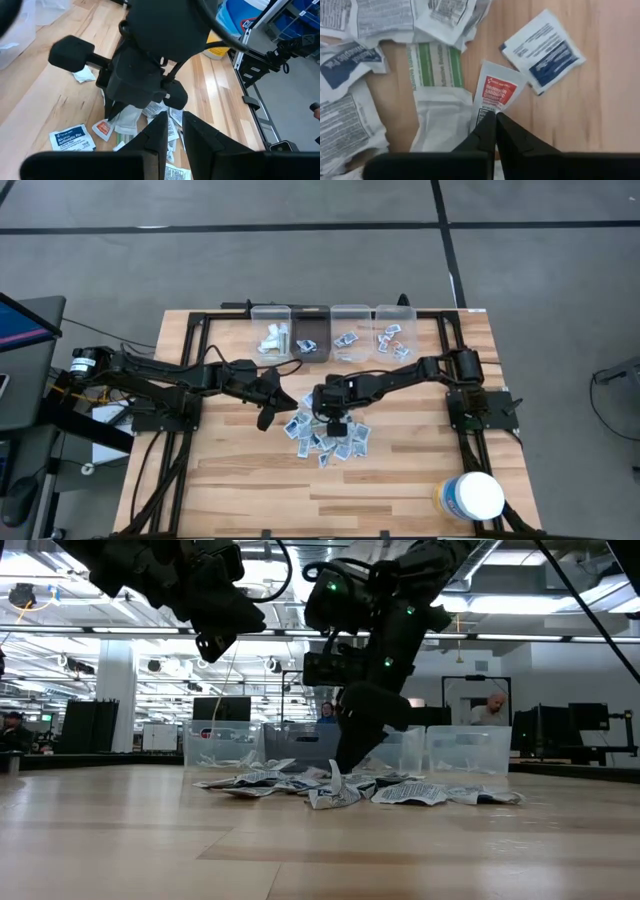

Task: Pick & Place First Aid Supplies
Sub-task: Put the ointment pack into the right transparent bin

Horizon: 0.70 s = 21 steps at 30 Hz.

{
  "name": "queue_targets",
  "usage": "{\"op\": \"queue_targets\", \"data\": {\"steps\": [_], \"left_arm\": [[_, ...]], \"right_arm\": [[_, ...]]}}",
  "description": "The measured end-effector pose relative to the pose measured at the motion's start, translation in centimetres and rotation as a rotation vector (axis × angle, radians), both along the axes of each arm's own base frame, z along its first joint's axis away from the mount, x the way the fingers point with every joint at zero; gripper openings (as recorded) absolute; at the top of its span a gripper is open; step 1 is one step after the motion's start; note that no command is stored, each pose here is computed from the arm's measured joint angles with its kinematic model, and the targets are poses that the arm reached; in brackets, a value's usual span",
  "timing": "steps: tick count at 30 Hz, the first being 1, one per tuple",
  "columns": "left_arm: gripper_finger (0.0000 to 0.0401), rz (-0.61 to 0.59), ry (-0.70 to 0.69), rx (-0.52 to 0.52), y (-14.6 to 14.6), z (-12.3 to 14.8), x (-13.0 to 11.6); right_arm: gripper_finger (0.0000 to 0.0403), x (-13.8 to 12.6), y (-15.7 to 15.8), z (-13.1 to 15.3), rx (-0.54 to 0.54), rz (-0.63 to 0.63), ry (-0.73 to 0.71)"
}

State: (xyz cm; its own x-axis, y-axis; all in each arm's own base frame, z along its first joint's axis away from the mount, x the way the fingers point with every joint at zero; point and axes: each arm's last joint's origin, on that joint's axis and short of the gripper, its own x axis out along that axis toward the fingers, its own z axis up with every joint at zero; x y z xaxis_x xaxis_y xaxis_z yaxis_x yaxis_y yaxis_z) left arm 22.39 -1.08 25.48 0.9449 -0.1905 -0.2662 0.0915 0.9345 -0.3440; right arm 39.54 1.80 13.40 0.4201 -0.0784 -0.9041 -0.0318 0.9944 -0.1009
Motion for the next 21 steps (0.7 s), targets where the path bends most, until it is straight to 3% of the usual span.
{"op": "queue_targets", "data": {"steps": [10, 21], "left_arm": [[0.0057, 0.0, 0.007, 0.0, 0.0, -0.1, 0.0], [0.0057, 0.018, 0.013, 0.005, 0.3, -0.1, 0.0]], "right_arm": [[0.0001, -0.3, -1.3, 4.5, -0.036, -0.035, -0.045], [0.0, -5.0, -4.3, 13.5, -0.213, -0.174, -0.164]]}}
